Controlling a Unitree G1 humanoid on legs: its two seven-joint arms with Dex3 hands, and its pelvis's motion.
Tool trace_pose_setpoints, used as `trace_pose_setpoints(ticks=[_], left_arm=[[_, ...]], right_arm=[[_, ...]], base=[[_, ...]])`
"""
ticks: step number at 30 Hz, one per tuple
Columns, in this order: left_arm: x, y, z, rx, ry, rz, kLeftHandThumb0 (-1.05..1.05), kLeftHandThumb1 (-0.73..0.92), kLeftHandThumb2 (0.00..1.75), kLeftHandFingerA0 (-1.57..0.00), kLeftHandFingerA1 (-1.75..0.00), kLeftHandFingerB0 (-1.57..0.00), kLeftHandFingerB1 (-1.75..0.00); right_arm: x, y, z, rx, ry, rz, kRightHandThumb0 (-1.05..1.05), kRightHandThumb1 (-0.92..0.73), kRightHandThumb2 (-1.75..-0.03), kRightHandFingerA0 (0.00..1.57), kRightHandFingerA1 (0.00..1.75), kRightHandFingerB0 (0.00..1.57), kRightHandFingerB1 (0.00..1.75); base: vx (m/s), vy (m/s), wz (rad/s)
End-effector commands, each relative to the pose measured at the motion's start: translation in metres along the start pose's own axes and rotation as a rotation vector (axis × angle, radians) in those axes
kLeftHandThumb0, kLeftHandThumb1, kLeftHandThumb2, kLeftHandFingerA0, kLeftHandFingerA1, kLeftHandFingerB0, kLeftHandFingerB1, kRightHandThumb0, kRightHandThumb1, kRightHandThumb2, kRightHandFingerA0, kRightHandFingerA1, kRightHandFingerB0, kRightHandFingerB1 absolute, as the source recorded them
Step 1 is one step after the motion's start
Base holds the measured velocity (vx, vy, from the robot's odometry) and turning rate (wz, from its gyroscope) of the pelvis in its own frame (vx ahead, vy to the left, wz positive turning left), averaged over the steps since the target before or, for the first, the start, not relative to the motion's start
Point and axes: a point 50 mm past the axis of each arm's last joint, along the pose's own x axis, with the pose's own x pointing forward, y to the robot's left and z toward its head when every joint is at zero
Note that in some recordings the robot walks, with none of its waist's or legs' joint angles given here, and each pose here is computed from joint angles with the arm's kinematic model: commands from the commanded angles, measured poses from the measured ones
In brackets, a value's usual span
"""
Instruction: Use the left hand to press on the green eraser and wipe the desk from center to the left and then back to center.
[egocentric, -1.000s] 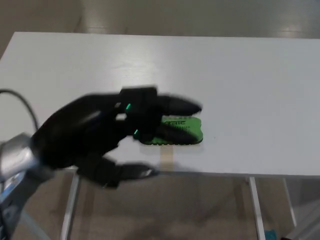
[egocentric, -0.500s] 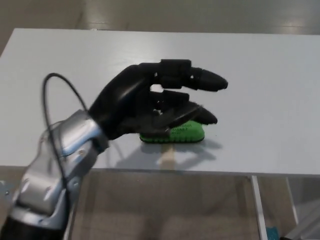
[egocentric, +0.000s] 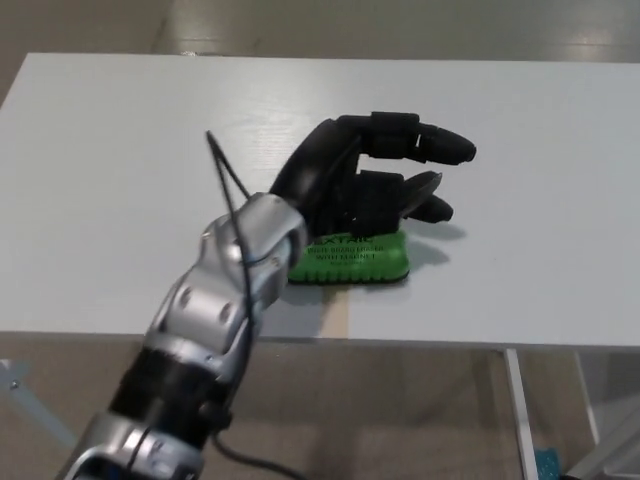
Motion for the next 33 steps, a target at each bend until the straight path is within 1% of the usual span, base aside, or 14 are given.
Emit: trace_pose_setpoints(ticks=[1,4,6,14,23,26,33], left_arm=[[0.025,0.001,-0.008,0.113,0.080,0.288,-0.19,0.81,0.66,-1.01,-0.54,-0.89,-0.49],[0.026,0.001,-0.012,0.122,0.089,0.297,-0.19,0.80,0.65,-1.01,-0.54,-0.89,-0.49],[0.024,0.001,-0.026,0.141,0.126,0.308,-0.18,0.81,0.65,-1.00,-0.53,-0.89,-0.49],[0.018,0.003,-0.052,0.126,0.228,0.360,-0.18,0.81,0.66,-1.01,-0.52,-0.91,-0.49],[0.012,0.004,-0.065,0.119,0.236,0.374,-0.18,0.81,0.66,-1.01,-0.52,-0.92,-0.49],[0.007,0.004,-0.076,0.104,0.263,0.380,-0.19,0.82,0.64,-1.00,-0.55,-0.91,-0.49],[-0.002,0.005,-0.090,0.083,0.284,0.396,-0.19,0.82,0.65,-1.00,-0.54,-0.91,-0.50]], right_arm=[[-0.006,-0.001,-0.003,0.010,-0.015,-0.017,-0.42,-0.74,-0.63,0.68,0.51,0.52,0.38],[-0.007,-0.001,-0.003,0.007,-0.015,-0.017,-0.43,-0.74,-0.63,0.67,0.51,0.52,0.38],[-0.009,0.000,-0.006,0.003,-0.010,-0.012,-0.43,-0.74,-0.63,0.67,0.51,0.52,0.38],[-0.013,-0.001,-0.010,-0.008,0.006,0.000,-0.42,-0.74,-0.63,0.67,0.52,0.52,0.38],[-0.012,0.000,-0.009,-0.037,0.007,0.007,-0.42,-0.75,-0.63,0.67,0.52,0.52,0.38],[-0.012,0.000,-0.009,-0.013,0.009,0.004,-0.42,-0.75,-0.63,0.68,0.51,0.54,0.38],[-0.011,0.001,-0.007,0.006,0.002,0.008,-0.42,-0.75,-0.63,0.68,0.51,0.55,0.38]], base=[[0.00,0.000,0.00],[0.00,0.000,0.00],[0.00,0.000,0.00],[0.00,0.000,0.00],[0.00,0.000,0.00],[0.00,0.000,0.00],[0.00,0.000,0.00]])
